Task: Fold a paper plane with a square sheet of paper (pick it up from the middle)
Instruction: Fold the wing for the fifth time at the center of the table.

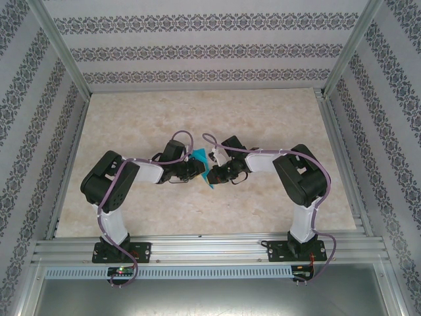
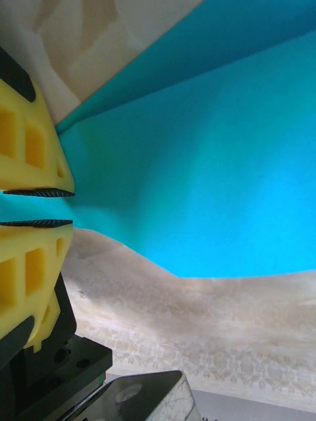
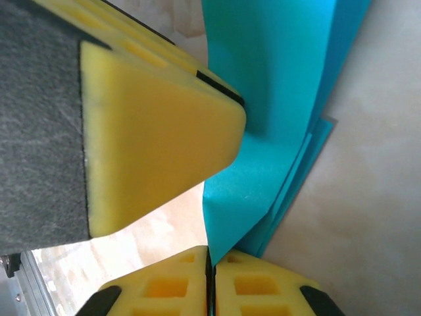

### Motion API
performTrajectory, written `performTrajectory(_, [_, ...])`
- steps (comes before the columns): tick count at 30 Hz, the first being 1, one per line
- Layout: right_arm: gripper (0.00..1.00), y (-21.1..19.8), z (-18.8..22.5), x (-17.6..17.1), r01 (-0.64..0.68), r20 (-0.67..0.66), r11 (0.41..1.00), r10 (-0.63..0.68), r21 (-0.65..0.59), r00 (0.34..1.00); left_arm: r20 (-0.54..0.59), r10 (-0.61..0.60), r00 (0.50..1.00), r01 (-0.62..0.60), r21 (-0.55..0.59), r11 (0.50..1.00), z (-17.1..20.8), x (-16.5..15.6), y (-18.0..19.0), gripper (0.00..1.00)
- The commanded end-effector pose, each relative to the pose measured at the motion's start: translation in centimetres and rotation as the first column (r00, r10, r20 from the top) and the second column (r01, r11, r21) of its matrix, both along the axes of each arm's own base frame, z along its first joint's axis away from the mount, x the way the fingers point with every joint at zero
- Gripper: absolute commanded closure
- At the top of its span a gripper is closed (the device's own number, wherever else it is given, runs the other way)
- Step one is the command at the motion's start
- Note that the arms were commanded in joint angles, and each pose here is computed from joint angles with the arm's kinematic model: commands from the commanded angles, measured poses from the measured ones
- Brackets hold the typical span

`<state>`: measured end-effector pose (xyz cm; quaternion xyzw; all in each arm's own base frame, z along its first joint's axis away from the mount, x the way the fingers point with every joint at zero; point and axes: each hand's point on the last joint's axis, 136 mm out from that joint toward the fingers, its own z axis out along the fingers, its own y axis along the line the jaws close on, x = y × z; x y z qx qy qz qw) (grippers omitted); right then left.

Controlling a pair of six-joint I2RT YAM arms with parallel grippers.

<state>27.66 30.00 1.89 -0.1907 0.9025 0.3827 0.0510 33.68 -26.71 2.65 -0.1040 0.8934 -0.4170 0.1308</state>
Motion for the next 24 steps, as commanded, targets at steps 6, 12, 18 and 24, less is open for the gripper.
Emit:
performTrajectory(6, [0.83, -0.5, 0.7, -0.1, 0.064, -0.086, 0.997, -0.060, 0.047, 0.995, -0.045, 0.016, 0.999, -0.012, 0.084, 0.996, -2.2, -0.5, 0.7, 0.79])
performTrajectory(12, [0.84, -0.7, 0.5, -0.6, 0.079, -0.130, 0.996, -0.073, 0.041, 0.989, -0.053, 0.023, 0.998, -0.018, 0.093, 0.995, -2.5, -0.6, 0.9, 0.80])
performTrajectory(18, [0.85, -1.0, 0.2, -1.1, 0.082, -0.146, 0.996, -0.077, 0.027, 0.986, -0.063, 0.032, 0.998, -0.025, 0.105, 0.994, -2.8, -0.8, 1.2, 0.80])
performTrajectory(24, [0.85, -1.4, 0.7, -0.9, 0.099, -0.120, 0.995, -0.099, -0.002, 0.988, -0.070, 0.039, 0.997, -0.031, 0.115, 0.993, -3.0, -0.8, 1.3, 0.80])
